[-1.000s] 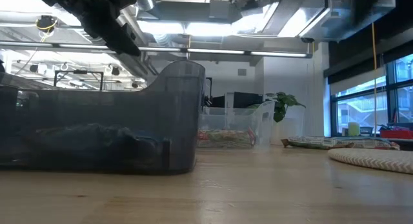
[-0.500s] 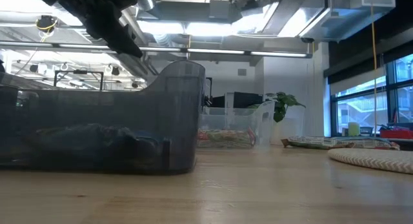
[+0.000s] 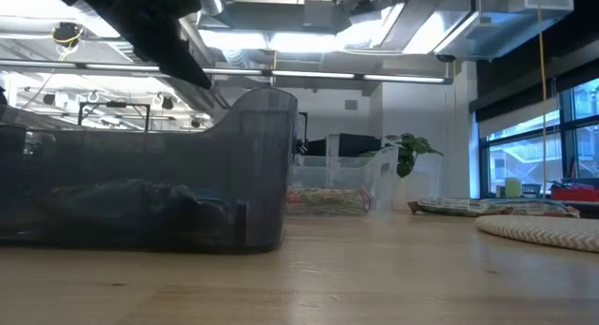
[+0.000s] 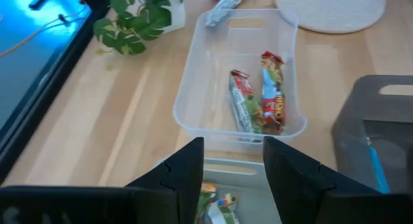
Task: Pick and place Granola Bars by type
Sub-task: Put the red granola bar into the white transparent bin, then put the yellow granola bar into the gray bin
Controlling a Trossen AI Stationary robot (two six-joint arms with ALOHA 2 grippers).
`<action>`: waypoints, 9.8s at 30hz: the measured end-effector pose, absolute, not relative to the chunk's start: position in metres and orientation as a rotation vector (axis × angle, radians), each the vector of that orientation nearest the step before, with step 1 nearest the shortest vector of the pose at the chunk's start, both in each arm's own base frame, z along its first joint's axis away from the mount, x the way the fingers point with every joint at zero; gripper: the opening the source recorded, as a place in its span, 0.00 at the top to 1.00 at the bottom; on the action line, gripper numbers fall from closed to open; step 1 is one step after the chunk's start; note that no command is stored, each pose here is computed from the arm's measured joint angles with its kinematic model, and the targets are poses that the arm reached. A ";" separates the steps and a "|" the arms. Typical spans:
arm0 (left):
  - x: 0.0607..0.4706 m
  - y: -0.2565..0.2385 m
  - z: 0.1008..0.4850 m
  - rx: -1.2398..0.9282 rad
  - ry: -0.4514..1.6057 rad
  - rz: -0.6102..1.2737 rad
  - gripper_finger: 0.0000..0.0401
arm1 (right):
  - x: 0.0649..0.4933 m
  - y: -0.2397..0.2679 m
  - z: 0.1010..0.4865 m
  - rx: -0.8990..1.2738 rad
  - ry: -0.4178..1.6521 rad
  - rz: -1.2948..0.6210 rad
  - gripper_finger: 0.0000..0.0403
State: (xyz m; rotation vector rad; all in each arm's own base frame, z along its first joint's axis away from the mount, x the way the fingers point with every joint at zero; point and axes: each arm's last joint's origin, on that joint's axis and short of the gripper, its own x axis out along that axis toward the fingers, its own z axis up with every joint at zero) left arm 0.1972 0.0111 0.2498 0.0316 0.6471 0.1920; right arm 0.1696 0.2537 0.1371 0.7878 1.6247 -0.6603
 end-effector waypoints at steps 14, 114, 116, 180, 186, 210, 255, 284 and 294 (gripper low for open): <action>0.197 0.011 0.250 0.035 0.647 0.204 0.62 | 0.169 0.253 0.134 0.782 1.649 -0.638 0.68; 0.199 0.011 0.252 0.028 0.618 0.198 0.63 | 0.274 -0.009 0.260 0.027 1.155 -0.224 0.45; 0.199 0.011 0.252 0.025 0.618 0.191 0.63 | 0.271 -0.011 0.246 0.030 1.149 -0.229 0.45; 0.199 0.011 0.252 0.028 0.618 0.192 0.63 | 0.259 -0.069 0.131 0.213 1.438 -0.413 0.33; 0.199 0.011 0.252 0.028 0.618 0.193 0.62 | 0.259 -0.069 0.131 0.213 1.434 -0.416 0.36; 0.199 0.011 0.252 0.027 0.618 0.193 0.63 | 0.256 -0.058 0.144 0.184 1.403 -0.347 0.81; 0.281 -0.048 0.243 0.170 0.123 -0.233 0.61 | 0.314 0.066 0.298 -0.197 -0.328 0.269 0.81; 0.297 -0.053 0.237 -0.050 -0.008 -0.301 0.63 | 0.326 0.073 0.275 -0.161 -0.247 0.377 0.81; 0.296 -0.055 0.241 -0.048 -0.048 -0.390 0.64 | 0.337 0.074 0.257 -0.161 -0.218 0.345 0.81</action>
